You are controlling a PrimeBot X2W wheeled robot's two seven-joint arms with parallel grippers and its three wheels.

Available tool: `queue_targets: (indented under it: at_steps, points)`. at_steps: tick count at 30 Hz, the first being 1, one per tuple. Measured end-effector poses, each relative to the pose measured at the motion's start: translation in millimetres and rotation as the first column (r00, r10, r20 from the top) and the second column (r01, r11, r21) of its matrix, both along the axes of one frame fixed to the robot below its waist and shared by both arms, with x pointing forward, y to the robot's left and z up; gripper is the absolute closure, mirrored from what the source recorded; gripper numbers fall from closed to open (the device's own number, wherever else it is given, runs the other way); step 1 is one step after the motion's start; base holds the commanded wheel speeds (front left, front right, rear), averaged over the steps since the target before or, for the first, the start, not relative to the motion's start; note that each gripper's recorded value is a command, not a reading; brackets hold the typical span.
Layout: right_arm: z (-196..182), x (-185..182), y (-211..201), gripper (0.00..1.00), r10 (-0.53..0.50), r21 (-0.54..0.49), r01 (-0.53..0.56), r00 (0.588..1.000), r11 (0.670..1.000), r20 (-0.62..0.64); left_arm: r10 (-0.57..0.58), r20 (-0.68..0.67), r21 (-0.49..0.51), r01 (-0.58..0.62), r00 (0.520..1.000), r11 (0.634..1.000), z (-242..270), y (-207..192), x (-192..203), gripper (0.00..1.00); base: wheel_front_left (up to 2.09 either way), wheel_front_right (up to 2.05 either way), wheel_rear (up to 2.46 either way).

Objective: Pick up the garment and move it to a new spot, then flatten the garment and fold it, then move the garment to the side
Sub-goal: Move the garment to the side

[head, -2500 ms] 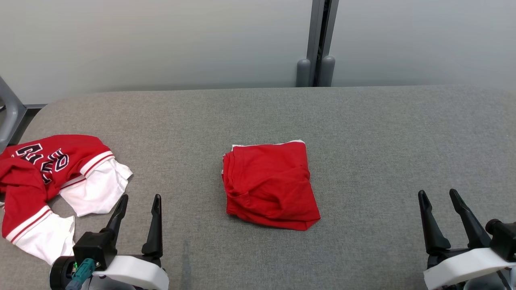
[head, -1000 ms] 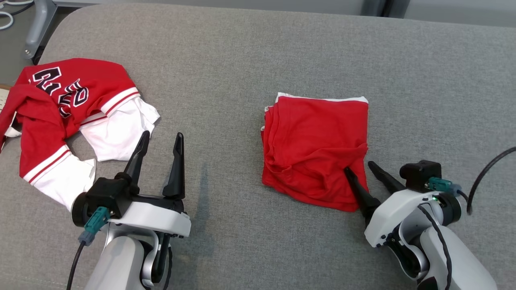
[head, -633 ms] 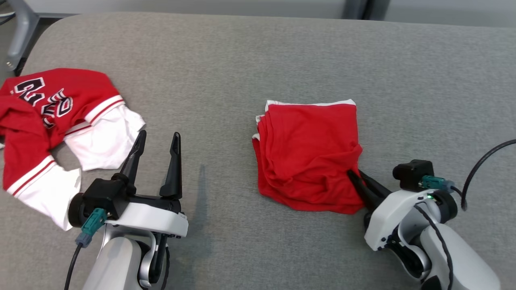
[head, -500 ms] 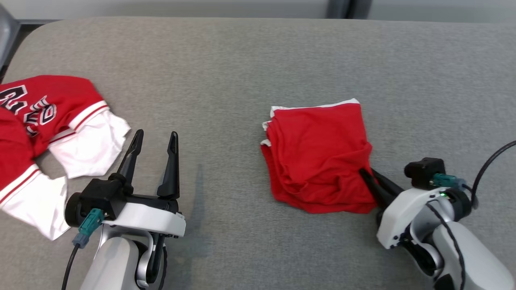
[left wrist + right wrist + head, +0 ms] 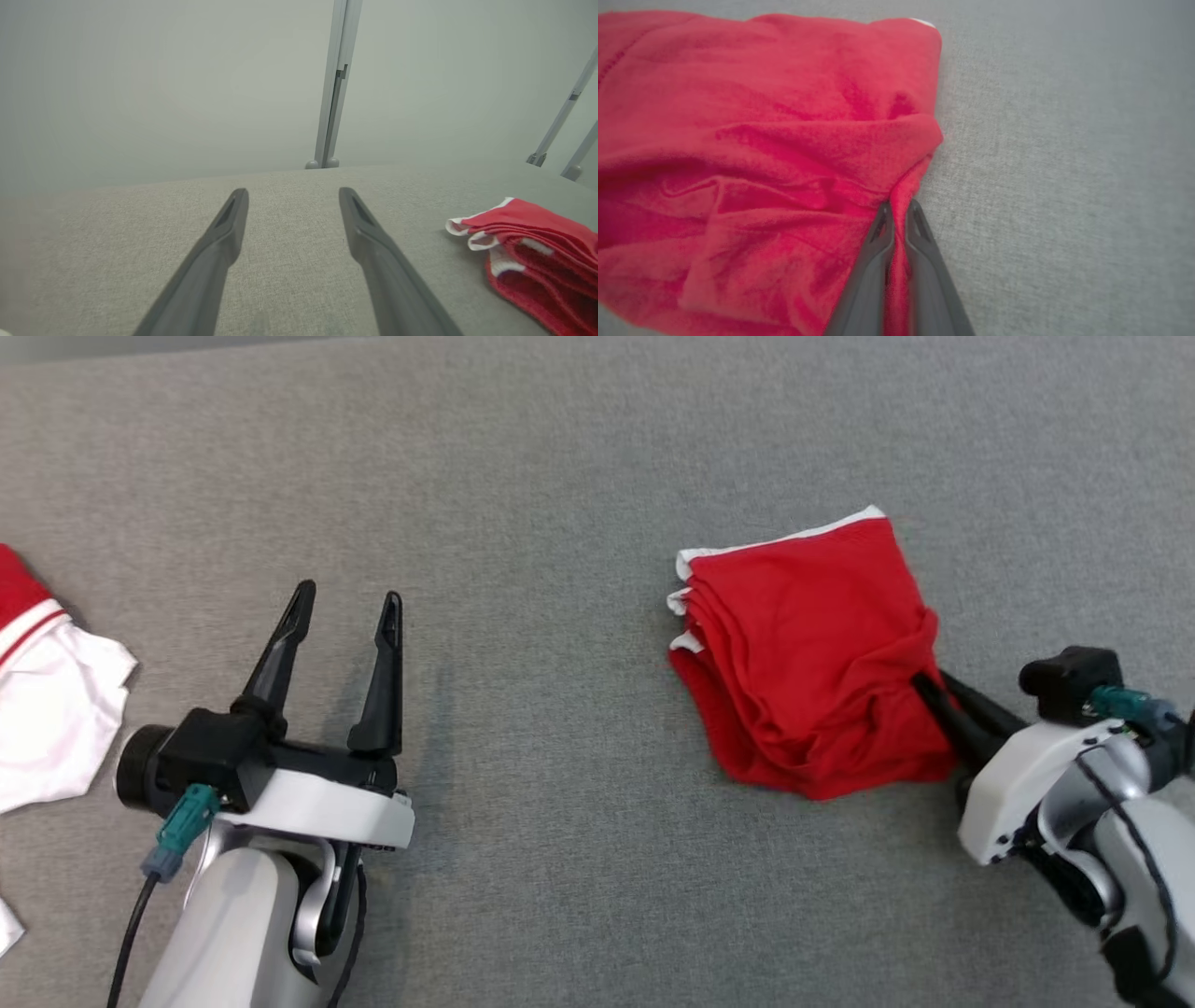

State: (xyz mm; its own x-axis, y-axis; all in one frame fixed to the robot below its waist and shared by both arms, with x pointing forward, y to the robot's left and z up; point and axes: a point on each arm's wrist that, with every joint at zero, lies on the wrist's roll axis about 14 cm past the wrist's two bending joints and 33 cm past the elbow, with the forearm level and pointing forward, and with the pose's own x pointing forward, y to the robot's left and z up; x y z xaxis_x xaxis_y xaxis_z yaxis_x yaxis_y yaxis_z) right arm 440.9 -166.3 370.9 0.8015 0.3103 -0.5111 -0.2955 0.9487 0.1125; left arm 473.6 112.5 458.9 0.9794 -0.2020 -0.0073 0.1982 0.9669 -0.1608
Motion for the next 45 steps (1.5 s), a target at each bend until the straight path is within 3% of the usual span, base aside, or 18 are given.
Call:
queue_targets:
  at_steps: [7, 16, 22, 27, 28, 29, 30, 31, 43, 45]
  points:
    - [-10, 7, -104, 1.00, -0.118, -0.183, 0.112, 0.993, 0.977, -0.020, -0.116, -0.009, 0.010, 0.117, 0.993, 0.993, -15, -32, 23, 0.00, 0.00, 0.00, 0.00]
    - [8, 4, -237, 1.00, -0.330, -0.389, 0.319, 0.943, 0.864, 0.040, -0.218, -0.007, 0.023, 0.218, 0.976, 0.976, -34, -60, 46, 0.00, 0.00, 0.00, 0.00]
    - [15, 9, -277, 1.00, -0.407, -0.447, 0.399, 0.909, 0.800, 0.083, -0.255, -0.008, 0.022, 0.255, 0.967, 0.967, -42, -70, 54, 0.00, 0.00, 0.00, 0.00]
    - [7, 16, -286, 1.00, -0.459, -0.436, 0.450, 0.884, 0.779, 0.093, -0.266, -0.006, 0.021, 0.266, 0.964, 0.964, -46, -72, 59, 0.00, 0.00, 0.00, 0.00]
    - [6, 16, -287, 0.64, -0.467, -0.432, 0.458, 0.879, 0.777, 0.094, -0.267, -0.007, 0.021, 0.267, 0.964, 0.963, -47, -72, 59, 0.00, 0.00, 0.00, 0.00]
    - [5, 17, -287, 0.49, -0.473, -0.424, 0.468, 0.875, 0.776, 0.101, -0.267, -0.007, 0.021, 0.268, 0.964, 0.963, -47, -73, 59, 0.00, 0.00, 0.00, 0.00]
    - [5, 19, -286, 0.15, -0.474, -0.414, 0.474, 0.874, 0.777, 0.112, -0.268, -0.009, 0.022, 0.268, 0.963, 0.963, -47, -73, 59, 0.00, 0.00, 0.00, 0.00]
    - [6, 20, -285, 0.00, -0.476, -0.405, 0.480, 0.872, 0.778, 0.120, -0.268, -0.007, 0.022, 0.268, 0.963, 0.963, -47, -73, 59, 0.00, 0.00, 0.00, 0.00]
    - [34, 6, -269, 0.00, -0.555, -0.192, 0.604, 0.792, 0.774, 0.254, -0.255, 0.018, 0.016, 0.255, 0.967, 0.967, -21, -74, 46, 0.00, 0.00, 0.00, 0.00]
    - [43, 1, -255, 0.00, -0.557, -0.129, 0.605, 0.783, 0.786, 0.277, -0.238, 0.019, 0.013, 0.238, 0.971, 0.971, -13, -70, 39, 0.00, 0.00, 0.00, 0.00]
